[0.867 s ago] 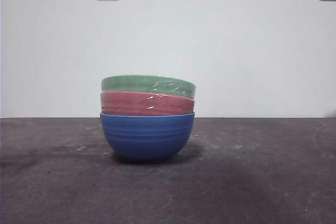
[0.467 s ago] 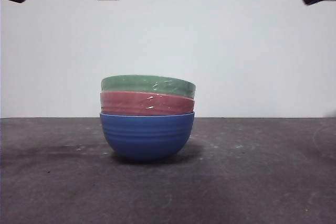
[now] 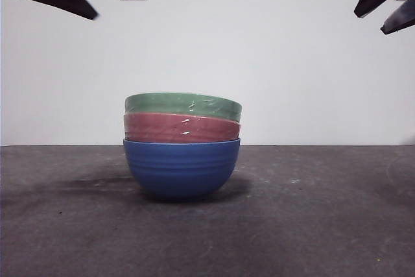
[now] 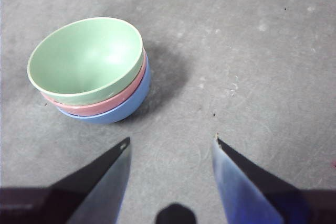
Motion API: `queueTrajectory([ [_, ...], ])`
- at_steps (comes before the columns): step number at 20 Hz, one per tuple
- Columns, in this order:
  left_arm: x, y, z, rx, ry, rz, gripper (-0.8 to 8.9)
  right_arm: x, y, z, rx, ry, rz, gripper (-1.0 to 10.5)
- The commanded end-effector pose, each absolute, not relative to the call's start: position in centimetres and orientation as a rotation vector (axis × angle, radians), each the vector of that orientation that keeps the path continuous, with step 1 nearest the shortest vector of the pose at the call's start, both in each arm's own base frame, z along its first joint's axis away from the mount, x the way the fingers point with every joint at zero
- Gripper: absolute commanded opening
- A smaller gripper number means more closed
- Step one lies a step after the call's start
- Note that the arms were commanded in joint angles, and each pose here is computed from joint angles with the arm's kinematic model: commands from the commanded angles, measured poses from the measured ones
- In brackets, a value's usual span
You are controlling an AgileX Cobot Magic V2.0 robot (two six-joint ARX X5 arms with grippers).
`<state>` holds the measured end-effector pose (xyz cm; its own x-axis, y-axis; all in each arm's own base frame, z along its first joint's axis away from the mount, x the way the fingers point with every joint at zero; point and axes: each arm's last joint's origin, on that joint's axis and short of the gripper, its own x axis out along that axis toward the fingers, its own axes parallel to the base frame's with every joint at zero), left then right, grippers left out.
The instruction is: Pick up the green bowl on the top,put the green bowl on the left,pick up the red bowl in the middle,put the red bowl on the right
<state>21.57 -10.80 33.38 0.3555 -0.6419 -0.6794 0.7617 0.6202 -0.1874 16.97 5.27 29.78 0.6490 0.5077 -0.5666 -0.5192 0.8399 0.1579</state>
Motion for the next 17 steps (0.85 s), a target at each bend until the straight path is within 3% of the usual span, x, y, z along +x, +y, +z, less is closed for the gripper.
queueTrajectory([
  [1,22.8,-13.7,33.0,0.361,0.841,-0.977,3.73,17.0,5.2,29.9,-0.027,0.627,0.586,2.5],
  [6,24.8,-19.5,30.7,0.574,0.928,-1.008,3.72,17.0,5.2,29.9,-0.027,0.627,0.586,2.5],
  [10,25.6,-21.6,27.8,0.672,0.989,-1.023,3.63,17.0,5.2,29.9,-0.033,0.626,0.588,2.5],
  [12,26.0,-22.0,26.8,0.684,1.015,-1.032,3.01,17.0,5.2,29.9,-0.034,0.626,0.588,2.5],
  [15,26.2,-22.1,26.4,0.698,1.018,-1.043,2.97,17.0,5.2,29.9,-0.035,0.625,0.588,2.5],
  [17,26.2,-22.2,26.4,0.699,1.008,-1.044,1.74,17.0,5.2,29.9,-0.037,0.624,0.588,2.5],
])
